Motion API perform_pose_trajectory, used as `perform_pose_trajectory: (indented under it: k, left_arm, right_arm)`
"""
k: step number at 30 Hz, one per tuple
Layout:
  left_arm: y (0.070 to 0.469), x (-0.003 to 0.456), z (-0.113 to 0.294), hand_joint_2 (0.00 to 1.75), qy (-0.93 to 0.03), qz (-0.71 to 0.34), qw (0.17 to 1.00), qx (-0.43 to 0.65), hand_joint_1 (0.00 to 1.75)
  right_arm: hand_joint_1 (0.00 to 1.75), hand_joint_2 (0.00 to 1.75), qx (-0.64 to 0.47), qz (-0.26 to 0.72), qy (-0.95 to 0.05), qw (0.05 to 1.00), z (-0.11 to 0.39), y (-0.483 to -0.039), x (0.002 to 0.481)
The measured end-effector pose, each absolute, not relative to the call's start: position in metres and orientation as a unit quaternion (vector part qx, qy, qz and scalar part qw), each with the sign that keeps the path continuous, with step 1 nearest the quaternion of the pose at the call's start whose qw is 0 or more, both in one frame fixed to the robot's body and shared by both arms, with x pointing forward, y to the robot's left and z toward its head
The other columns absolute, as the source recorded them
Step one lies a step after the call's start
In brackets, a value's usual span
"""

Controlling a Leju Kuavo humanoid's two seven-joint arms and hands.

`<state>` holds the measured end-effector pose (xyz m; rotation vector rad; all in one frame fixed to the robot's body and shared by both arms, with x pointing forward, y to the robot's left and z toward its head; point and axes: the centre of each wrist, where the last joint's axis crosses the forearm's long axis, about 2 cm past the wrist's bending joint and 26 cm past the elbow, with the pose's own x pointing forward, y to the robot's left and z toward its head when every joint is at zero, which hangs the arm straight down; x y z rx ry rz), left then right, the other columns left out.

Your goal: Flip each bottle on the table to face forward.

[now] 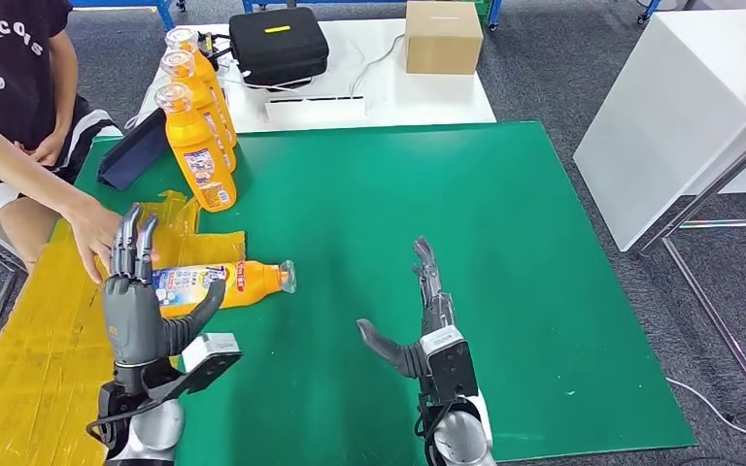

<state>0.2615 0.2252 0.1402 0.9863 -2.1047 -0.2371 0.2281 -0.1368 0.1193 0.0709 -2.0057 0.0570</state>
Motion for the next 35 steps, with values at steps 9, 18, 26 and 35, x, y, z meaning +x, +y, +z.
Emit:
perform_pose_trajectory:
  k: [9, 18, 26, 35]
  left_arm:
    - [0.201, 0.238, 0.118, 1.75, -0.819, -0.009, 0.566, -0.092, 0.00]
    - [0.192, 0.213, 0.102, 1.75, -0.785, -0.035, 0.584, -0.201, 0.00]
    - [0.191, 0.206, 0.097, 1.75, -0.777, -0.038, 0.597, -0.197, 0.00]
    - [0.192, 0.202, 0.094, 1.75, -0.776, -0.040, 0.606, -0.171, 0.00]
  right_arm:
    - [0.00, 1.75, -0.003, 0.024, -0.857, 0.515, 0.126, -0.146, 0.219]
    - [0.00, 1.75, 0.008, 0.030, -0.865, 0.501, 0.132, -0.143, 0.214]
    - [0.00, 1.75, 0.032, 0.034, -0.856, 0.514, 0.131, -0.143, 0.212]
    - [0.00, 1.75, 0.049, 0.039, -0.851, 0.522, 0.130, -0.143, 0.212]
